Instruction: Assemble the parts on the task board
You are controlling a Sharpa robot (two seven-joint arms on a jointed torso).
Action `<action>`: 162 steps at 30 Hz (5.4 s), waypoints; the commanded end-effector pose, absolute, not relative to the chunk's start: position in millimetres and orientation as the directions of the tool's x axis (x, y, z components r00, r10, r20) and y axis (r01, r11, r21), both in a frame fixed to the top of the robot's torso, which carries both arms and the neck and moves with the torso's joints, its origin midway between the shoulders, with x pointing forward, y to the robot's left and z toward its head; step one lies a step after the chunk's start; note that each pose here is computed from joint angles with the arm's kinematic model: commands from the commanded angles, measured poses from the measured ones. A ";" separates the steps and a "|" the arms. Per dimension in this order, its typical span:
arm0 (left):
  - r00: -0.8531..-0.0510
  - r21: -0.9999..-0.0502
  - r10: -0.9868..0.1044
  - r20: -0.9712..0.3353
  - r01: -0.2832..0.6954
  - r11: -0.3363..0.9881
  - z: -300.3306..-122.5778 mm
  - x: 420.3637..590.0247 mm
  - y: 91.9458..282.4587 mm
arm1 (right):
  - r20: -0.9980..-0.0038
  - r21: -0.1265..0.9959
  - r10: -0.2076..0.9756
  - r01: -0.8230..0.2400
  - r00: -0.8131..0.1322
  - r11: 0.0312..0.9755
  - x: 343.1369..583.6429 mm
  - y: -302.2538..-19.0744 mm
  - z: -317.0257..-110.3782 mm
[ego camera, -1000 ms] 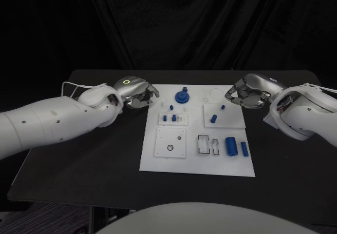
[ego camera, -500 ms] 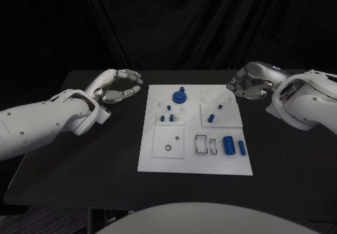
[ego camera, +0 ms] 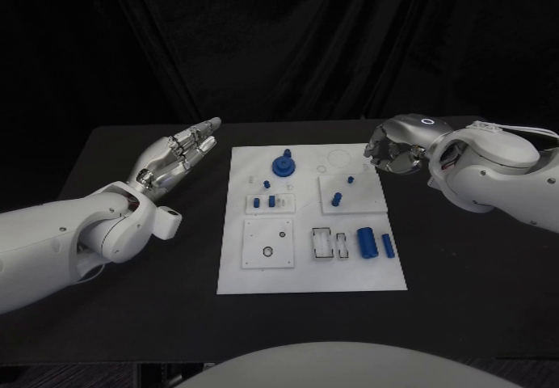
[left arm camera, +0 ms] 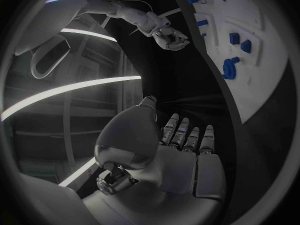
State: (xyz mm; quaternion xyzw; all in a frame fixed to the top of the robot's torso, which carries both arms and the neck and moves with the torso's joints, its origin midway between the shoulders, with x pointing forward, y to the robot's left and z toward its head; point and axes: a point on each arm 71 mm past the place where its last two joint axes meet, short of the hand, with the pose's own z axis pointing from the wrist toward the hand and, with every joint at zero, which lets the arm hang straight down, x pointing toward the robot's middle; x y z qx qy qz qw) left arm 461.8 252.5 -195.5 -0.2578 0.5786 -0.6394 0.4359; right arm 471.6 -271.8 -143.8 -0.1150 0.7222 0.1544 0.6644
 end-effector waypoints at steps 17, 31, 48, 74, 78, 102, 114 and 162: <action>-0.566 -0.925 -0.824 0.024 0.300 -0.233 -180.9 444.4 241.8 | -0.992 -0.049 -0.091 -0.398 -0.087 0.916 470.4 -266.2 -165.7; -0.579 -0.929 -0.815 0.034 0.283 -0.239 -183.5 442.6 234.8 | -0.992 -0.038 -0.085 -0.414 -0.096 0.910 469.7 -261.3 -175.9; -0.592 -0.934 -0.805 0.044 0.262 -0.244 -186.8 441.3 231.8 | -0.991 -0.028 -0.083 -0.437 -0.107 0.899 469.1 -256.3 -185.6; -0.598 -0.942 -0.800 0.052 0.236 -0.238 -192.8 442.0 231.0 | -0.995 0.007 -0.041 -0.481 -0.088 0.877 471.7 -244.7 -194.9; -0.599 -0.944 -0.799 0.055 0.229 -0.237 -194.2 441.5 230.8 | -0.995 0.006 -0.041 -0.478 -0.088 0.879 472.4 -245.0 -195.2; -0.600 -0.954 -0.798 0.062 0.199 -0.224 -201.0 440.5 232.1 | -0.998 0.012 -0.020 -0.480 -0.062 0.877 472.4 -244.6 -192.6; -0.599 -0.956 -0.798 0.064 0.193 -0.221 -202.8 440.5 232.5 | -0.998 0.016 -0.012 -0.475 -0.056 0.880 468.5 -247.2 -187.1; -0.606 -0.965 -0.792 0.075 0.155 -0.210 -211.5 440.1 229.1 | -0.996 0.075 0.035 -0.631 -0.076 0.772 427.5 -188.3 -147.4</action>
